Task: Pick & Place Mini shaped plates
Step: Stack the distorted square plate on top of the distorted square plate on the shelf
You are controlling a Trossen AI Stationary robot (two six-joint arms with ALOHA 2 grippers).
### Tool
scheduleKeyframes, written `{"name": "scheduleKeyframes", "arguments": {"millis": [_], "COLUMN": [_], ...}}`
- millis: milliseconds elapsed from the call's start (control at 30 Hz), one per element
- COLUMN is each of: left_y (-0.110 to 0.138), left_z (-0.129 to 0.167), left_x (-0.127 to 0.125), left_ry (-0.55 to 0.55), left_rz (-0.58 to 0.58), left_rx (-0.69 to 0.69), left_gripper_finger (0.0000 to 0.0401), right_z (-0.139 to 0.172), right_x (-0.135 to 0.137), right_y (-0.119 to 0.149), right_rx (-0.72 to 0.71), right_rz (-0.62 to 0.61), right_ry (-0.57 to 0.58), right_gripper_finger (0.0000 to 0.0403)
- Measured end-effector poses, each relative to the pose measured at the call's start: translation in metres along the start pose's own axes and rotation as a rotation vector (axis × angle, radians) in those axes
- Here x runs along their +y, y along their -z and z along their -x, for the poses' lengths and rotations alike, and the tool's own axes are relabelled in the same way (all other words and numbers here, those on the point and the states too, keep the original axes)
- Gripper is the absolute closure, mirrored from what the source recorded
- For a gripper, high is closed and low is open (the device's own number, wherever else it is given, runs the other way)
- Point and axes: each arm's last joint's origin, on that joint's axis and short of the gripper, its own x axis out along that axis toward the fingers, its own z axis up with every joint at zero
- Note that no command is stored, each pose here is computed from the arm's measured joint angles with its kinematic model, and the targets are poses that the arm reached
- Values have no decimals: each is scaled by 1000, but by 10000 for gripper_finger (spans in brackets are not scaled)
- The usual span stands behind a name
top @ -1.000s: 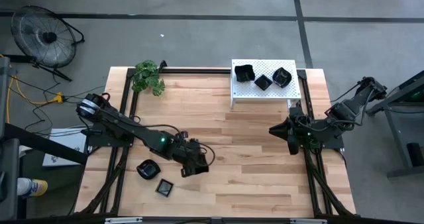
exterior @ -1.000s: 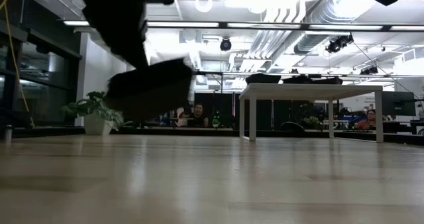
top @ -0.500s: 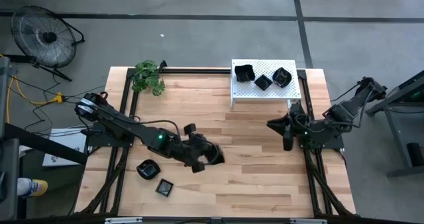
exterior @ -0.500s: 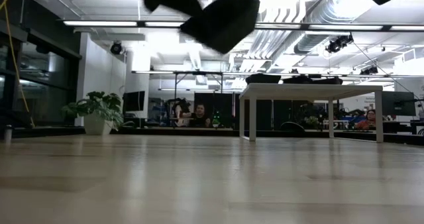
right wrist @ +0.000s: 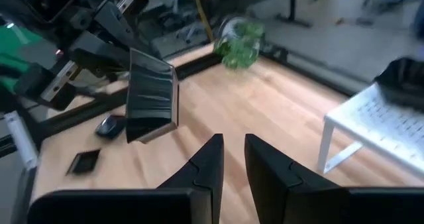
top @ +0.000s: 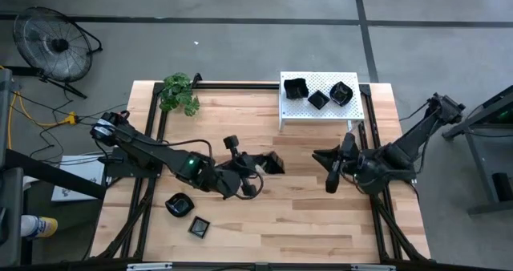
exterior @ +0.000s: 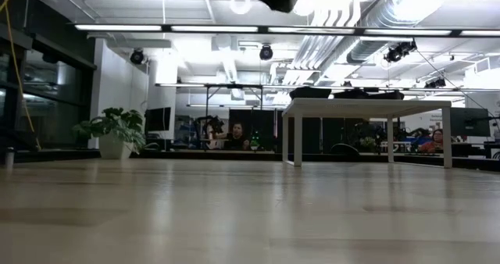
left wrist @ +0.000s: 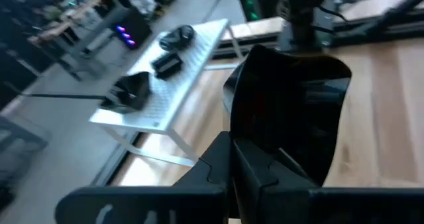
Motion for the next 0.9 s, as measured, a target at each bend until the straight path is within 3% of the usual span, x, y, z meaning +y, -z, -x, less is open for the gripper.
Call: {"name": "scheduleKeyframes", "arguments": {"millis": [333, 733, 900], "left_y": [-19, -45, -48], "left_z": [4, 5, -5], "left_x": [8, 14, 22], "left_ry": [-148, -178, -112], "left_rz": [54, 11, 30], "left_rx": [-77, -223, -262], "left_gripper_finger": [401, 401, 401], "right_z": [4, 2, 2], "right_x": [22, 28, 30], "right_y": [19, 23, 20], "right_rx": [-160, -205, -217], "right_rz": [65, 59, 64], "right_ry": [107, 140, 138], "right_gripper_finger": [346, 346, 346]}}
